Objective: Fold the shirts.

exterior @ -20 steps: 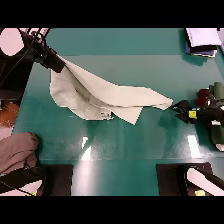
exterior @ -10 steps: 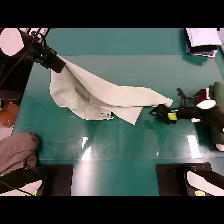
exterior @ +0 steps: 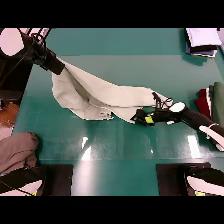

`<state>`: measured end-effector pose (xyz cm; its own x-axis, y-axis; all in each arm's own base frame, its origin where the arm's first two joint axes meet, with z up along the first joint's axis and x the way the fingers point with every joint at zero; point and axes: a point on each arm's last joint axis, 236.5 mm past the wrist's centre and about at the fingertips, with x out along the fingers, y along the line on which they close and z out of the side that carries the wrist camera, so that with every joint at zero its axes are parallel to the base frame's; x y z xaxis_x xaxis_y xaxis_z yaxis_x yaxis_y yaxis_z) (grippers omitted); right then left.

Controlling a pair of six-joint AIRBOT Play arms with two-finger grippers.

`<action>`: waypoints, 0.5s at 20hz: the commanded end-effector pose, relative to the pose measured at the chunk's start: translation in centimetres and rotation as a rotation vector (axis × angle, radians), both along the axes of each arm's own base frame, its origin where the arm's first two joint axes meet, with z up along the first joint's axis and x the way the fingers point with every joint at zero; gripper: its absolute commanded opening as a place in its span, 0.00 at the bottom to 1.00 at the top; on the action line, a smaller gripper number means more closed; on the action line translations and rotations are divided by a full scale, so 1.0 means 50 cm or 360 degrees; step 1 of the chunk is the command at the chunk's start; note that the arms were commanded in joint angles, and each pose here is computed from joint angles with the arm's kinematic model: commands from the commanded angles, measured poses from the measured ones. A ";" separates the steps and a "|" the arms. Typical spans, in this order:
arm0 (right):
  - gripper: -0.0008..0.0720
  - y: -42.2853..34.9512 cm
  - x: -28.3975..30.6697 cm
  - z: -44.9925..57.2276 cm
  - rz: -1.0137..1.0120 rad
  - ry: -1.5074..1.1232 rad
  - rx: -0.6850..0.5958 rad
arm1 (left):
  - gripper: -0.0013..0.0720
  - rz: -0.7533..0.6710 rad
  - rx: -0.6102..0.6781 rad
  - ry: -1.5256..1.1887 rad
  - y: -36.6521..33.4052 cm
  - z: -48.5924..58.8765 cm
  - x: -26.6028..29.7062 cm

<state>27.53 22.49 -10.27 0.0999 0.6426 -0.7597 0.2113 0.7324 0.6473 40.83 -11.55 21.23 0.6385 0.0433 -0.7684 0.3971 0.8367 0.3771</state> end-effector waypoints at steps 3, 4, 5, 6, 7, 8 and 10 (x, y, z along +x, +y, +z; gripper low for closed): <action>0.03 0.008 0.029 0.073 0.0019 -0.0239 0.0038 | 0.06 0.0033 0.0025 0.0069 0.014 -0.009 -0.020; 0.03 -0.006 0.046 0.118 -0.0021 -0.0332 0.0066 | 0.06 0.0033 0.0015 0.0050 0.015 0.001 -0.024; 0.03 -0.022 0.061 0.167 -0.0063 -0.0428 0.0095 | 0.06 0.0031 -0.0005 0.0009 0.017 0.020 -0.028; 0.03 -0.044 0.076 0.229 -0.0101 -0.0545 0.0126 | 0.06 0.0038 -0.0035 -0.0044 0.021 0.048 -0.035; 0.03 -0.066 0.089 0.292 -0.0132 -0.0652 0.0159 | 0.06 0.0039 -0.0064 -0.0104 0.025 0.080 -0.043; 0.03 -0.093 0.102 0.366 -0.0167 -0.0777 0.0185 | 0.06 0.0041 -0.0092 -0.0156 0.030 0.112 -0.053; 0.03 -0.155 0.116 0.514 -0.0237 -0.1037 0.0192 | 0.06 0.0050 -0.0161 -0.0277 0.046 0.187 -0.085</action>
<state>33.34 17.97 6.64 0.4815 0.6778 -0.5557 -0.0418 0.6510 0.7579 38.28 -10.12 26.62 0.7053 0.0182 -0.7087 0.3429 0.8662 0.3635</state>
